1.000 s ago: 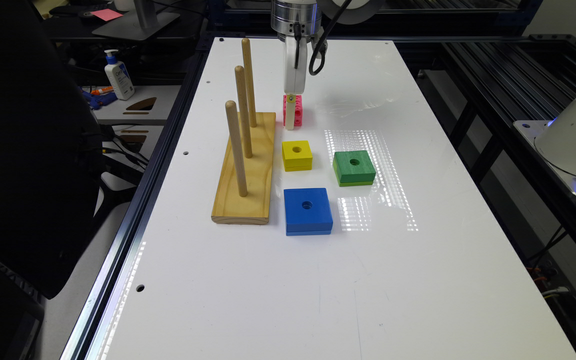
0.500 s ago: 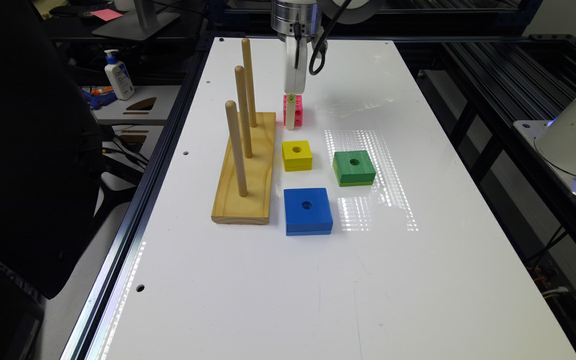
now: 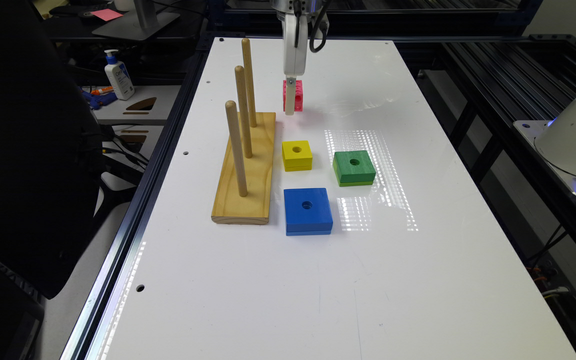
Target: Pick up pink block.
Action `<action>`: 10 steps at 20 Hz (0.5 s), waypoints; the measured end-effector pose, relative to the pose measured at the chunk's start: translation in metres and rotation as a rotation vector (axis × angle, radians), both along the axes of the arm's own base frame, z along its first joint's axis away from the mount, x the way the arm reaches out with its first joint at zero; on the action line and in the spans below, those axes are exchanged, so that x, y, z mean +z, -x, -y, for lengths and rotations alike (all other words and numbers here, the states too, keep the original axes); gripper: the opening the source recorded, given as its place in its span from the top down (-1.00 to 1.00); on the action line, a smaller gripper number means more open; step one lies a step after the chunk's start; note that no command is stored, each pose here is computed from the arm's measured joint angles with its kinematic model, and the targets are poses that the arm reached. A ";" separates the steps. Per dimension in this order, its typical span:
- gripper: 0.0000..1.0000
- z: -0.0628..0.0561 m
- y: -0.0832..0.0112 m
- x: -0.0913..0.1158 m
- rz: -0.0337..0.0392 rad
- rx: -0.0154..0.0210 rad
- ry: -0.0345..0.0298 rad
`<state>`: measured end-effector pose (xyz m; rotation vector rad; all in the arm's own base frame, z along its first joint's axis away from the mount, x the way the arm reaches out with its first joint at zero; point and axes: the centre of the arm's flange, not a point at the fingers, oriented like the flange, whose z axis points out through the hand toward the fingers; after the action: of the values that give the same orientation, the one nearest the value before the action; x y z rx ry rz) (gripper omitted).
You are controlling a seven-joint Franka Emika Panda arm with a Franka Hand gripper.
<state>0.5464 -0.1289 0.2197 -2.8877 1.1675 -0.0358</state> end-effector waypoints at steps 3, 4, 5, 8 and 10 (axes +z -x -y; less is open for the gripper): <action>1.00 0.000 0.0006 0.029 -0.0020 0.0012 0.0038; 1.00 0.000 0.0013 0.037 -0.0034 0.0016 0.0047; 1.00 0.000 0.0021 0.044 -0.0055 0.0020 0.0053; 1.00 -0.001 0.0038 0.051 -0.0083 0.0024 0.0059; 1.00 -0.001 0.0039 0.050 -0.0094 0.0024 0.0055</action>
<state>0.5425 -0.1280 0.2697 -2.8972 1.1672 -0.0256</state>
